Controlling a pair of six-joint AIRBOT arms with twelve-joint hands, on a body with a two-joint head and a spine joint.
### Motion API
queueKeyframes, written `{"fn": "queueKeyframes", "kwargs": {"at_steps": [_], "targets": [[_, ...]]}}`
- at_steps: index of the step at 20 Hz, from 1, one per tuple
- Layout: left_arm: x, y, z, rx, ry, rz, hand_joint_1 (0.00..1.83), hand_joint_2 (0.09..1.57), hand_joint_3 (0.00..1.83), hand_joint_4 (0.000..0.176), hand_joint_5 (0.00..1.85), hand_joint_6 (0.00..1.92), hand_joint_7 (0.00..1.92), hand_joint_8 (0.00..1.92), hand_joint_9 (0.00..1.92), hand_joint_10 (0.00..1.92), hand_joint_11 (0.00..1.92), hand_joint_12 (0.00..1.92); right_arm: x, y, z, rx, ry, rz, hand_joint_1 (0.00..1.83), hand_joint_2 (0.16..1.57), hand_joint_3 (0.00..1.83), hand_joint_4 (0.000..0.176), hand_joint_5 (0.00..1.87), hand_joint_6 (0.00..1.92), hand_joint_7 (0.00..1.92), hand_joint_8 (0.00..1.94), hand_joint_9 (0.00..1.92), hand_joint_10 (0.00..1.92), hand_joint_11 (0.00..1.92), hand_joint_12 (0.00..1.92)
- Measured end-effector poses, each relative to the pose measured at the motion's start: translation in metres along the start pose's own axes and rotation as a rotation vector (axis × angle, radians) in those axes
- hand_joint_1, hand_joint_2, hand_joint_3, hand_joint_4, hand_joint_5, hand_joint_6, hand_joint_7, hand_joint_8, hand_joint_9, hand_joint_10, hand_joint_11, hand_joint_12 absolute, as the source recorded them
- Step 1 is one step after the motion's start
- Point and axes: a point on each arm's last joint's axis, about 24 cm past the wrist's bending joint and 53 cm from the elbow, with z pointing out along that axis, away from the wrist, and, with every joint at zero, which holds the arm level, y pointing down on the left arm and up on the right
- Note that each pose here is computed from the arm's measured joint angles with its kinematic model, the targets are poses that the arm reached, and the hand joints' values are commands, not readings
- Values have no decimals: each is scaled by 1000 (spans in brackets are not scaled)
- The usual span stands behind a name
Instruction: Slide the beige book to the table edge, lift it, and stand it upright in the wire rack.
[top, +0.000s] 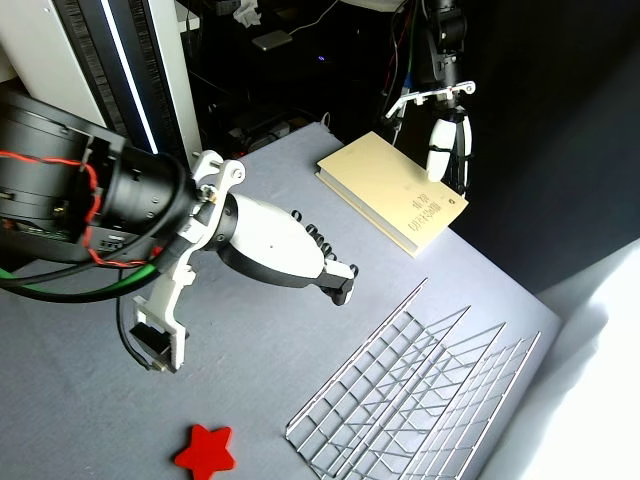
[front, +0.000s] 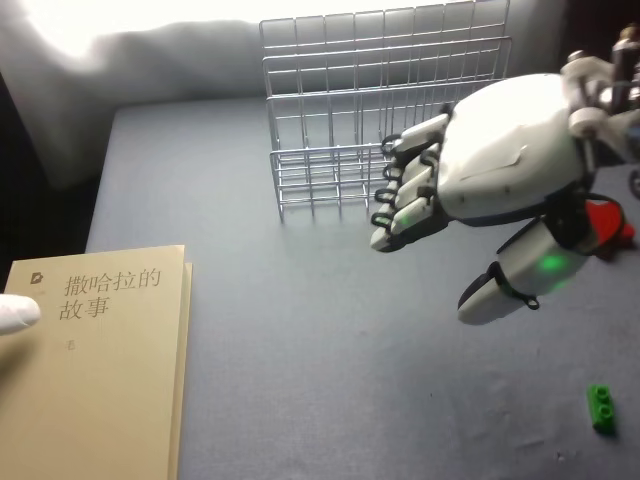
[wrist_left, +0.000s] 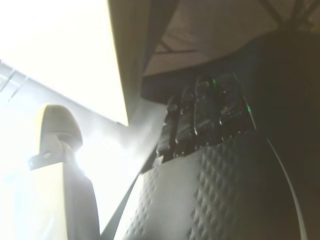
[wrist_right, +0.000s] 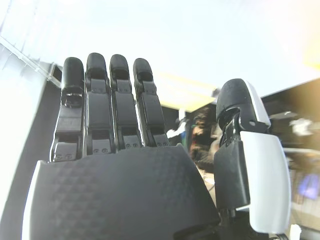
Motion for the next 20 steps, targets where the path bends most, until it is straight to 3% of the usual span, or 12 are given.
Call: {"fn": "queueKeyframes", "kwargs": {"at_steps": [4, 6, 11, 14, 17, 18, 20], "targets": [[1, 3, 0, -4, 3, 0, 700, 1050, 3, 0, 124, 2, 100, 1, 109, 1, 0, 161, -1, -10, -8, 34, -14, 45, 211, 1139, 0, 0, 340, 7, 335, 8, 335, 9, 0, 911], [2, 3, 0, -4, 5, 6, 736, 1041, 0, 0, 118, 1, 91, 0, 92, 0, 0, 115, 6, -14, -12, 69, 9, 81, 228, 1128, 0, 0, 342, 4, 334, 4, 332, 5, 0, 914], [3, 7, 1, -8, 7, 25, 774, 1047, 2, 0, 173, 9, 139, 7, 141, 7, 0, 205, 17, -28, -27, 120, 33, 130, 224, 1132, 0, 0, 348, 4, 342, 6, 340, 6, 0, 882], [5, 11, 2, -16, 13, 49, 771, 1050, 2, 0, 220, 10, 176, 4, 170, 3, 0, 360, 14, -41, -41, 157, 3, 174, 200, 1141, 0, 0, 372, 2, 359, 1, 354, 1, 0, 935], [6, 11, 2, -12, 15, 55, 836, 1048, 3, 0, 304, 19, 231, 9, 210, 9, 0, 504, 14, -61, -57, 215, -29, 240, 198, 1148, 2, 0, 341, 0, 327, 0, 312, 0, 0, 832], [6, 11, 2, -13, 14, 55, 802, 1078, 7, 0, 317, 14, 239, 6, 215, 6, 0, 533, 14, -65, -61, 224, -33, 244, 216, 1143, 0, 0, 347, 2, 327, 0, 311, 1, 0, 860], [7, 11, 3, -10, 18, 54, 911, 1062, 0, 0, 355, 12, 285, 10, 241, 8, 0, 598, 17, -69, -64, 237, -32, 236, 184, 1151, 3, 0, 349, 2, 332, 2, 318, 3, 0, 871]]}}
